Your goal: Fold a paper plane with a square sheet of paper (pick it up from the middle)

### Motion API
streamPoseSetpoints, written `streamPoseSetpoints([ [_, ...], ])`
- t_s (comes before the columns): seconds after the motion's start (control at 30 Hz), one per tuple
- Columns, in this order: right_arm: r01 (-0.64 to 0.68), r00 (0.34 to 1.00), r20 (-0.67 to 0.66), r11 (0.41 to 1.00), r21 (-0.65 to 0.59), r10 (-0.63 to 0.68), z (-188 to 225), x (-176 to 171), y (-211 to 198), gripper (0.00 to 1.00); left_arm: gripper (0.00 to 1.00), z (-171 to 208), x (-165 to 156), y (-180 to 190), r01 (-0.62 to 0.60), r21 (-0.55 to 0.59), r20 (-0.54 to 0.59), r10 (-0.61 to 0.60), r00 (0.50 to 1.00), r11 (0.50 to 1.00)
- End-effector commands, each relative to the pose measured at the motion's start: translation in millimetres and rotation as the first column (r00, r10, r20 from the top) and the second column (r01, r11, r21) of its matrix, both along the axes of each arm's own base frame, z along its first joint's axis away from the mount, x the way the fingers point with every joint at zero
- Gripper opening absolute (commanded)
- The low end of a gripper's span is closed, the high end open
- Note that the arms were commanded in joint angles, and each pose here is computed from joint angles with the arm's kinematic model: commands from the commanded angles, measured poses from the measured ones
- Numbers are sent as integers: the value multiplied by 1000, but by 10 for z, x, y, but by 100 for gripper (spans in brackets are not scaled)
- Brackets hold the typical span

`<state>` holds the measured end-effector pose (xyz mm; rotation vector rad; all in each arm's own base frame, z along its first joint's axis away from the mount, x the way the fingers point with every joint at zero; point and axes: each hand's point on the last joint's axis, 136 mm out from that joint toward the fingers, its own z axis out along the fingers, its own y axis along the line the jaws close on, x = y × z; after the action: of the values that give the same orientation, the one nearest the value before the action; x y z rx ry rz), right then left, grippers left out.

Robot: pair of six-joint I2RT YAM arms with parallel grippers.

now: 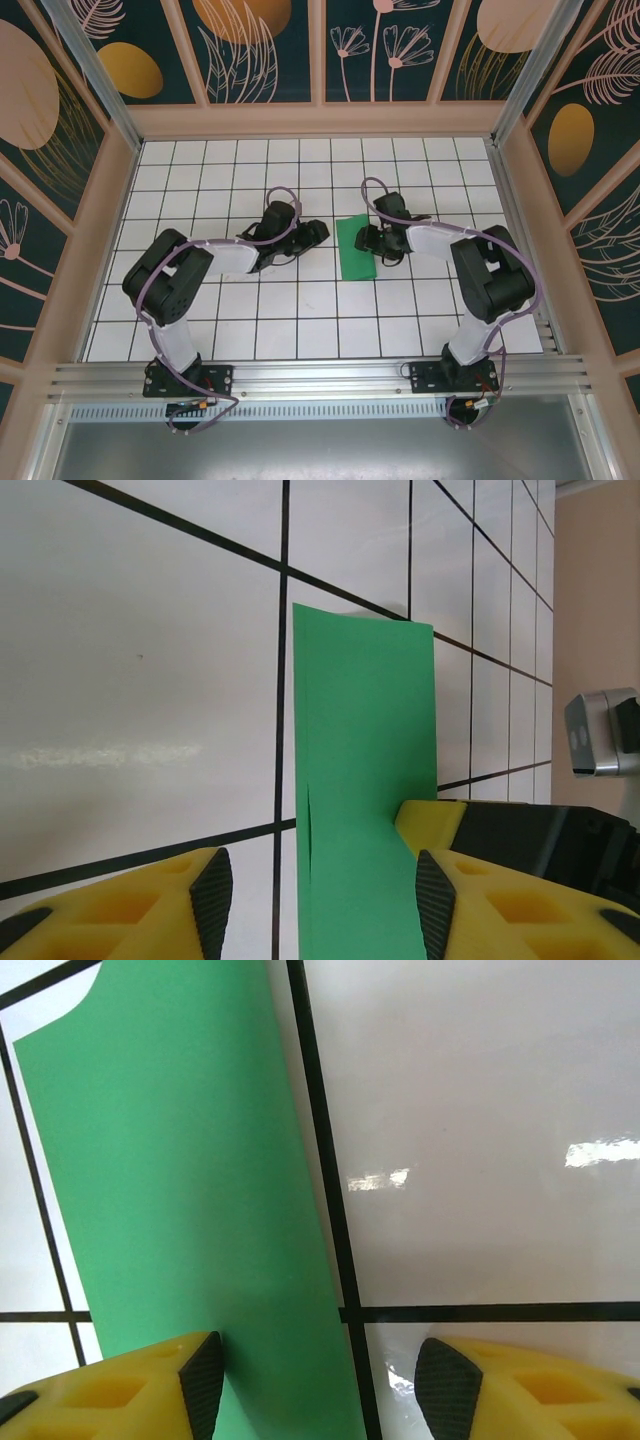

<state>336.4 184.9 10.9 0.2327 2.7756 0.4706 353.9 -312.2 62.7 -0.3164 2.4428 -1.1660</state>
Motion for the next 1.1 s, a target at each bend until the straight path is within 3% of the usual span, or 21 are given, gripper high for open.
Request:
streamPoseSetpoints([
  [0.0, 5, 980, -194, 992, -130, -30, -763, -443, -200, 62, 53, 125, 118, -106, 10, -21, 57, -9, 998, 1000],
  [0.3, 12, 972, -230, 986, -169, -51, -915, -500, -231, 65, 48, 106, 155, -202, 40, -36, 57, -38, 998, 999],
  [0.77, -138, 962, -255, 978, -156, 95, -1014, -608, -179, 65, 43, -25, 170, -217, 40, -18, 25, -39, 999, 999],
  [1.07, -132, 960, -268, 978, -162, 85, -1068, -604, -184, 66, 41, -83, 133, -242, 51, -20, 5, -50, 999, 999],
])
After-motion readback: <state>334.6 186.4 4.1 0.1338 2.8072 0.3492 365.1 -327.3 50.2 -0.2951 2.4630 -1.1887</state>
